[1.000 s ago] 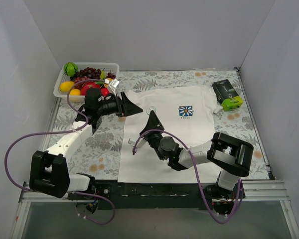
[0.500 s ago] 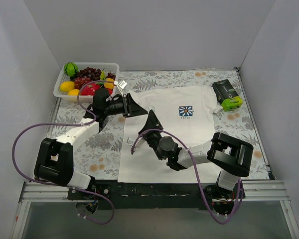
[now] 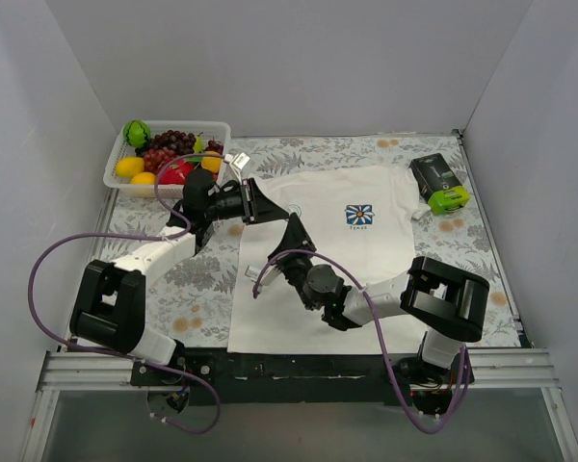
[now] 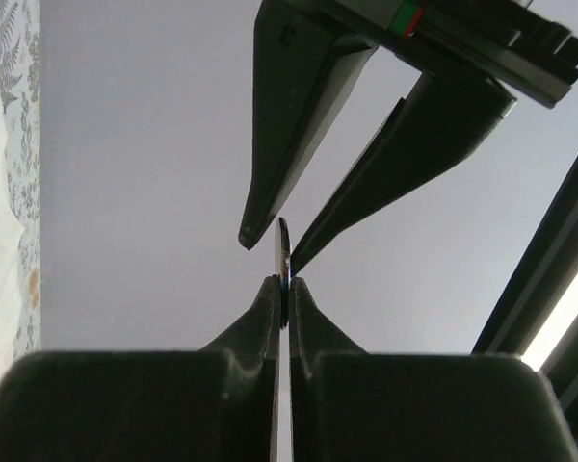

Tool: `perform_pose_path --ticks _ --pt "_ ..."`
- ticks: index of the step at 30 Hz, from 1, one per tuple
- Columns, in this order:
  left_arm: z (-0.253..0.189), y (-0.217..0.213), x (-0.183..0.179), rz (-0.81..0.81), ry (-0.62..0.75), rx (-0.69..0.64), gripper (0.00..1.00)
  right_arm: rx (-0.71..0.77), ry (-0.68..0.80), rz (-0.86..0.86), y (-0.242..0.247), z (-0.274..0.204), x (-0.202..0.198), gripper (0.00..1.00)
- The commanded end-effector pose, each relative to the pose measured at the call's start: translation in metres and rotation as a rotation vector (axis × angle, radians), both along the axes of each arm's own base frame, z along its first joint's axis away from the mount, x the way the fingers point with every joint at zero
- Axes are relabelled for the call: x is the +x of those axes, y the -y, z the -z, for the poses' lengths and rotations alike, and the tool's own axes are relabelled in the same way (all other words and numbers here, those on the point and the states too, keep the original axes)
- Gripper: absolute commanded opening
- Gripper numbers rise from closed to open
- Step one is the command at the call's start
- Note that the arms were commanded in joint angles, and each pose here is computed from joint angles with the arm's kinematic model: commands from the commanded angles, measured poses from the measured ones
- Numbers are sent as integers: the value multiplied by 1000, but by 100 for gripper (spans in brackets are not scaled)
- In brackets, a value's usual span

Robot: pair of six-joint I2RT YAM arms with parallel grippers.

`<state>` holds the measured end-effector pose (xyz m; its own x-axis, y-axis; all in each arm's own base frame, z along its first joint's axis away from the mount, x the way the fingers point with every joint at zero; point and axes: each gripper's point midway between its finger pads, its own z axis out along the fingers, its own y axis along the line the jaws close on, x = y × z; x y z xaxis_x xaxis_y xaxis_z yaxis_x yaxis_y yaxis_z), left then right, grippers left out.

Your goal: Pin the brooch onto the clothing

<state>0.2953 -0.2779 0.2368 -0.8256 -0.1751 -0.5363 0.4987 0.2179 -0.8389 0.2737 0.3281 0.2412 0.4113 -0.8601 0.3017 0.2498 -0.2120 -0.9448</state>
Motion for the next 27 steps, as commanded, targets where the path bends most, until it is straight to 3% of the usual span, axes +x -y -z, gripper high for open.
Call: perform_pose_path --ticks 1,4,10,14,15,18,19,22,24,27 --pt "-20 6 3 17 54 -32 24 600 221 -11 52 -103 -24 1" --pt "-20 7 3 17 58 -43 24 606 220 -14 52 -104 -25 1" --pt "-19 6 4 4 50 -35 0 609 212 -3 52 -101 -23 1" --pt "-22 3 9 -40 70 -6 0 634 203 9 54 -102 -22 2" --pt "-23 1 9 -53 78 5 0 645 199 14 54 -103 -21 14" --pt "-32 -2 16 -106 115 20 0 668 188 20 56 -102 -20 30" --pt "-39 -4 15 -118 128 18 0 679 180 21 57 -101 -20 42" --pt "-48 -10 26 -202 155 39 0 694 161 30 60 -96 -18 57" --pt "-58 -14 30 -238 177 43 0 705 149 38 60 -93 -17 59" --pt "-73 -17 34 -275 209 45 0 761 105 73 67 -85 -14 69"
